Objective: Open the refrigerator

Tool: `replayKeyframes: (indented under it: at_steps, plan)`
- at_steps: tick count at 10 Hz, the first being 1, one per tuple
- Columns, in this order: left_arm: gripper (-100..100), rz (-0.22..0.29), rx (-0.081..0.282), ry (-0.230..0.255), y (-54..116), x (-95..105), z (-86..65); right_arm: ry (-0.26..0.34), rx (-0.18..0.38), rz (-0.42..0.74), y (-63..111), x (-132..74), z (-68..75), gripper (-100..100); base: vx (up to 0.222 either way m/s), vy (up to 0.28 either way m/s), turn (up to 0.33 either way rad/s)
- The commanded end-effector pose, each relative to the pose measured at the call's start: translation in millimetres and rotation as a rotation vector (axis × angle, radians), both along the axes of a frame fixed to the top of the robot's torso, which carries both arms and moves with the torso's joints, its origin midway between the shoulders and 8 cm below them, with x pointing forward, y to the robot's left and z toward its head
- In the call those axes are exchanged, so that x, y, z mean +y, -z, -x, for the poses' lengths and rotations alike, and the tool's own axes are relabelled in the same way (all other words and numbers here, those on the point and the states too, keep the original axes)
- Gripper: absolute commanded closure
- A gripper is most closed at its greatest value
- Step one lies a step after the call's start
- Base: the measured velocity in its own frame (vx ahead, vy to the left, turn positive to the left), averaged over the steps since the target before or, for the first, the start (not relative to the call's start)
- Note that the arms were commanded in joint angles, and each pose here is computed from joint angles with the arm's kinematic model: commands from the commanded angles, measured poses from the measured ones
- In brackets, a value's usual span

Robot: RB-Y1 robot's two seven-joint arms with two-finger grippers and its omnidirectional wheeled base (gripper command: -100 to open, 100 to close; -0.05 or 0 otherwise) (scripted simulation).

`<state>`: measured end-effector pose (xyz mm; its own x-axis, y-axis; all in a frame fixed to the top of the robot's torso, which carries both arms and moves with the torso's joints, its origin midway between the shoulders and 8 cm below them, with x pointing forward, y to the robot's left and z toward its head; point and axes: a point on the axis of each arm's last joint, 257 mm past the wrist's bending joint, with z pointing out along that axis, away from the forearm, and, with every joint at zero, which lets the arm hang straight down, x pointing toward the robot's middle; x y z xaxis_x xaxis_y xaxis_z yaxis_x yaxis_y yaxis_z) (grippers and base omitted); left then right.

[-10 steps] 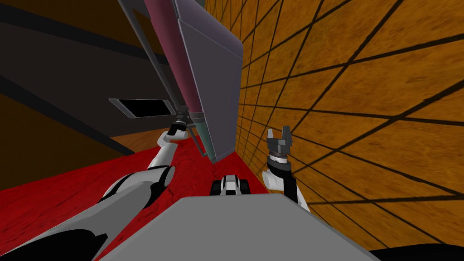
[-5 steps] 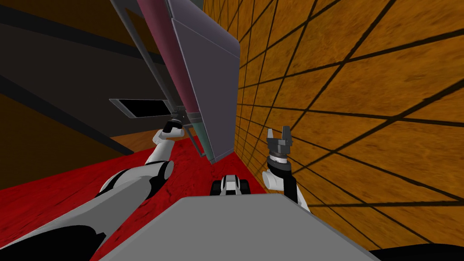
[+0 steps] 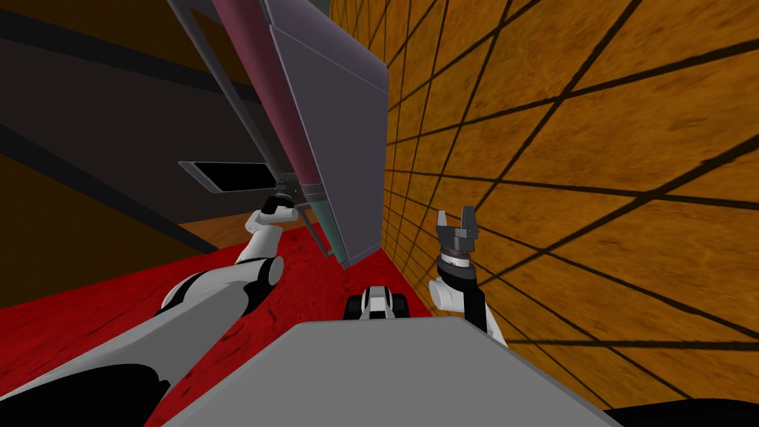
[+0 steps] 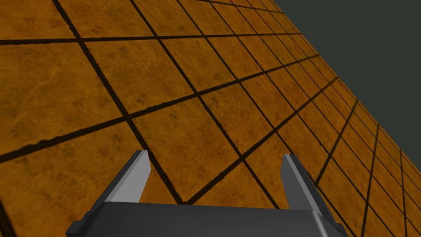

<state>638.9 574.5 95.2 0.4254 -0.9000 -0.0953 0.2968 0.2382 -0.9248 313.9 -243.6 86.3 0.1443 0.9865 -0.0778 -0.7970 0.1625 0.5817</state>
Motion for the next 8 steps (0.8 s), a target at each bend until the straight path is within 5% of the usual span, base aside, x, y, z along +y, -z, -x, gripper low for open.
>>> replayKeyframes:
  at_steps: [1,8]
  plan:
    - [-100,0.024,0.011,-0.026,0.6,16.8,-0.2,0.000,0.000,0.000,0.0,0,0.0,0,0.008,-0.055,0.009]
    - [-100,0.111,0.036,-0.123,-4.7,76.3,10.5,0.000,0.000,0.000,0.0,0,0.0,0,0.016,-0.078,0.013]
